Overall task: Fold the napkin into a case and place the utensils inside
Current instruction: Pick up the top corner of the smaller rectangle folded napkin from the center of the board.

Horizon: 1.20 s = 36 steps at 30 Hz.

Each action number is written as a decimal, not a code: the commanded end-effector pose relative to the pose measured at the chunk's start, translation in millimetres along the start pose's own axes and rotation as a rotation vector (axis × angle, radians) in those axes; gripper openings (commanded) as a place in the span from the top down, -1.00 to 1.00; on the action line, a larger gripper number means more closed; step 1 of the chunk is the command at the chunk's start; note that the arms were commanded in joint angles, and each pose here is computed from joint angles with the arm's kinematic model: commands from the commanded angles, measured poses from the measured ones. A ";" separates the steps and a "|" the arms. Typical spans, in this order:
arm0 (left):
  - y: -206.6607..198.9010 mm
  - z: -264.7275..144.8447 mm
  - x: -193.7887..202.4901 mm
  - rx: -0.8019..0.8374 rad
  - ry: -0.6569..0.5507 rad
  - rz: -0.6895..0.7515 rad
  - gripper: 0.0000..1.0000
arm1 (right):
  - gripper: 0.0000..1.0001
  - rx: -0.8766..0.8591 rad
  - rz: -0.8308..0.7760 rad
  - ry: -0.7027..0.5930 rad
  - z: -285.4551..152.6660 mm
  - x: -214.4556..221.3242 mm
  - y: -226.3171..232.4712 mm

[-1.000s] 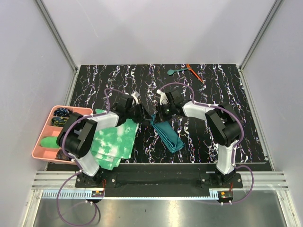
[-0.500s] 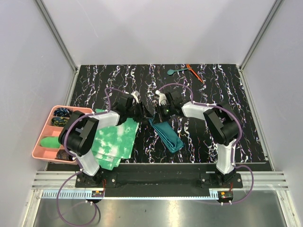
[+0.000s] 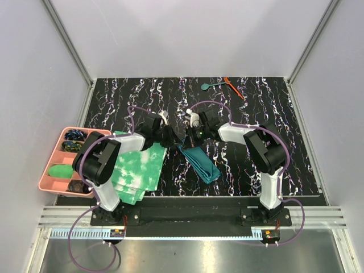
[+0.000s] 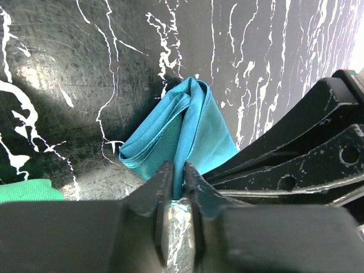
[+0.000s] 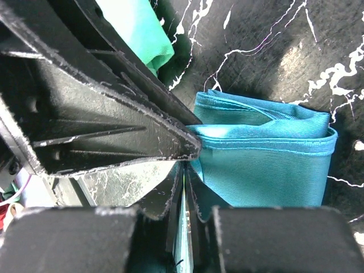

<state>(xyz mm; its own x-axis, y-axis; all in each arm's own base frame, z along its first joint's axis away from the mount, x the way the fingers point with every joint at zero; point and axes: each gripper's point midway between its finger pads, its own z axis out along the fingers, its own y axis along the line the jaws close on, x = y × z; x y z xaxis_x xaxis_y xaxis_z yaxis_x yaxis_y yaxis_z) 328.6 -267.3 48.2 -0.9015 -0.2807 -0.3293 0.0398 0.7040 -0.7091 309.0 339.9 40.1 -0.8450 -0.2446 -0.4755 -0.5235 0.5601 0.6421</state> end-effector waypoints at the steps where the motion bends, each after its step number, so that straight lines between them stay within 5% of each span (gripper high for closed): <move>1: -14.8 -0.2 -18.8 0.033 -0.051 0.040 0.80 | 0.76 -0.019 -0.017 -0.025 -1.7 -3.6 8.8; 5: -24.9 -3.5 -19.1 0.084 -0.054 0.031 1.00 | 0.66 0.009 0.011 -0.054 -12.3 -7.9 9.3; 14: -54.2 -5.8 -18.9 0.271 -0.036 -0.123 1.00 | 0.39 0.054 -0.011 -0.120 -26.8 -12.8 10.2; 36: -63.4 -13.4 -17.6 0.340 -0.050 -0.224 1.00 | 0.01 0.175 -0.018 -0.244 -51.6 -33.6 3.3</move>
<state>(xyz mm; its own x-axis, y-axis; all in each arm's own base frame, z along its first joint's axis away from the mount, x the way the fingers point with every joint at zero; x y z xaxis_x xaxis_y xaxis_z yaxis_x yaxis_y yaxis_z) 332.0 -291.4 80.1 -0.8895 -0.4251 -0.1678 -0.0582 0.4696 -0.8809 315.5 307.6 72.7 -0.8096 -0.1185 -0.5748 -0.4826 0.6918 0.5371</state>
